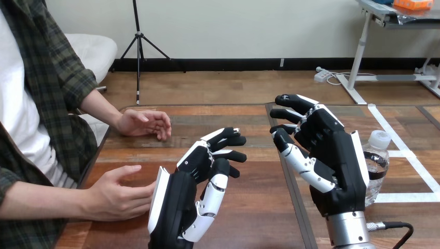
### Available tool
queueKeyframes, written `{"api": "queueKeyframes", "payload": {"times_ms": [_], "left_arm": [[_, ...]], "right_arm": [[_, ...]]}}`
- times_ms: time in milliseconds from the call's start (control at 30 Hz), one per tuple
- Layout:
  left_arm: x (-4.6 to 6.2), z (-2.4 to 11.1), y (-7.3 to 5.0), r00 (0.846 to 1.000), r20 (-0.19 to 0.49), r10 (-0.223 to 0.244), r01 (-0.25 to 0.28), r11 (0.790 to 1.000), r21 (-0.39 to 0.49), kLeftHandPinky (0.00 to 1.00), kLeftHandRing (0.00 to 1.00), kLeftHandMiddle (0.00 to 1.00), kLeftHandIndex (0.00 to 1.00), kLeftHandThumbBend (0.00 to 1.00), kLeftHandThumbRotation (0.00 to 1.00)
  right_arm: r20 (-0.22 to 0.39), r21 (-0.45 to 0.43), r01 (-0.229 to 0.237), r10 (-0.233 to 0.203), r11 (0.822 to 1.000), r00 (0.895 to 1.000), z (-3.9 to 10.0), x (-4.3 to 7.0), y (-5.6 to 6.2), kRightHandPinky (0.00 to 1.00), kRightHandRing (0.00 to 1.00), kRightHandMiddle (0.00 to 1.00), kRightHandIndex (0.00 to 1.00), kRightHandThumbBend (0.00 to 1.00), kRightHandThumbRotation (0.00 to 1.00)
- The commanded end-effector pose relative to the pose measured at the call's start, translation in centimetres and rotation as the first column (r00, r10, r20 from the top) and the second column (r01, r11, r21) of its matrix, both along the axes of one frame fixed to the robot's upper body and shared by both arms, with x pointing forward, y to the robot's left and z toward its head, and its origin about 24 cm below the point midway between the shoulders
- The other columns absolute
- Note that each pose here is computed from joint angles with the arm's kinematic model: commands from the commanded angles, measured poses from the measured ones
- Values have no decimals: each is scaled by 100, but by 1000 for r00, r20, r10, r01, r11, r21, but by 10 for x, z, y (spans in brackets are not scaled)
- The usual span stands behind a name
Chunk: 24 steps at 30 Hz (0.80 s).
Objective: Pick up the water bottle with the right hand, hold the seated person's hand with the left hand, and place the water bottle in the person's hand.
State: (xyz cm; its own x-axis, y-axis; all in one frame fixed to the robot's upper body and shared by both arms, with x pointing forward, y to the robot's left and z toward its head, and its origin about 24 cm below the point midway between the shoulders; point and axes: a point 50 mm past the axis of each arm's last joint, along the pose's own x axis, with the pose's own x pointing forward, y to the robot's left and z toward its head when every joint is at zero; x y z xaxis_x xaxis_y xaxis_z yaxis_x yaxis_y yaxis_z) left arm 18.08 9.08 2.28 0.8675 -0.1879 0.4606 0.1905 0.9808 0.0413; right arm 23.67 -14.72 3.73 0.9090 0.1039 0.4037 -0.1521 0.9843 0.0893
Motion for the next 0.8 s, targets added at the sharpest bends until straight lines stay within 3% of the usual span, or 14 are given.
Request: {"api": "queueKeyframes", "payload": {"times_ms": [0,533,767], "left_arm": [[5,10,-6,998,62,-8,10,1000,-22,51,64,73,75,16,74],[3,10,-5,998,59,-7,9,1000,-24,51,64,73,75,16,74],[3,9,-4,998,60,-7,8,1000,-19,51,64,73,76,16,75]], "right_arm": [[81,1,-5,4,1000,997,16,5,2,58,71,76,69,58,20],[83,14,-3,2,1000,997,16,3,3,59,72,76,69,59,21],[123,19,7,-10,1000,992,21,3,3,60,71,76,69,60,22]]}}
